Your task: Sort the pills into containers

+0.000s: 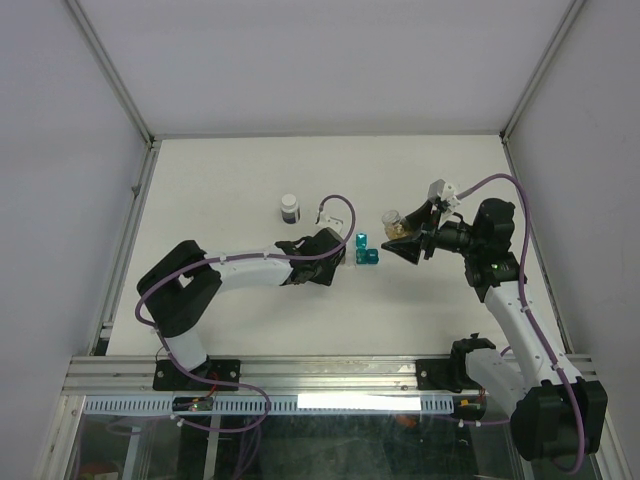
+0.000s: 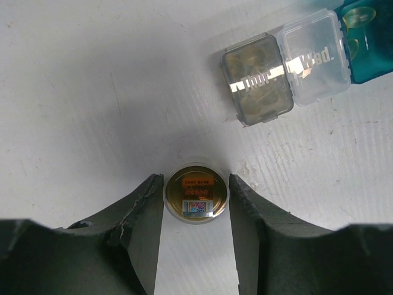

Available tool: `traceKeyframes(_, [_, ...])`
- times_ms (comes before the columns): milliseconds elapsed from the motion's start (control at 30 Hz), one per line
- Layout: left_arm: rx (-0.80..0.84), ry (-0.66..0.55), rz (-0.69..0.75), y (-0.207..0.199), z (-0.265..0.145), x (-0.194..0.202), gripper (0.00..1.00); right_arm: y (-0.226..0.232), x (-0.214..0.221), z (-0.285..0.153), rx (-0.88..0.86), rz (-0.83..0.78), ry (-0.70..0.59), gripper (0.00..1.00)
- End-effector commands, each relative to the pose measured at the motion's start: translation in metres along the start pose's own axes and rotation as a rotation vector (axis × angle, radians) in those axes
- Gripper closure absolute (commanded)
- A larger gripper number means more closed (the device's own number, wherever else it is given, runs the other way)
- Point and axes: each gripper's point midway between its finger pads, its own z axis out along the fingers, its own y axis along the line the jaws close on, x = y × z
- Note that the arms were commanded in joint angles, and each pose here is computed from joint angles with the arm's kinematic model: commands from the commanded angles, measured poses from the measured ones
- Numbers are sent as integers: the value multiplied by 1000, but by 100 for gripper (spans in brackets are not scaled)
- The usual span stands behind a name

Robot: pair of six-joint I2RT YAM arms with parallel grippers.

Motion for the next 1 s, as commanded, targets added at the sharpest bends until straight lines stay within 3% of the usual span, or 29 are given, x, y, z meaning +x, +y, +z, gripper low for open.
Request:
traceKeyframes(0, [50,-68,-13,-11,-16,-24,64,-2,-22,-1,-1,-91,-27,100])
traceKeyframes(233, [275,-230,-68,-35,-59,-55,69,-3,-13,-2,-15,-127,-6,100])
traceKeyframes(533, [772,-457,-132,-64,-141,-86,69,-8,3,-10,-36,-198,23,100])
traceKeyframes(967, [1136,-506,-110,-84,-190,-107,69,-16,23,-32,-1,-314,54,100])
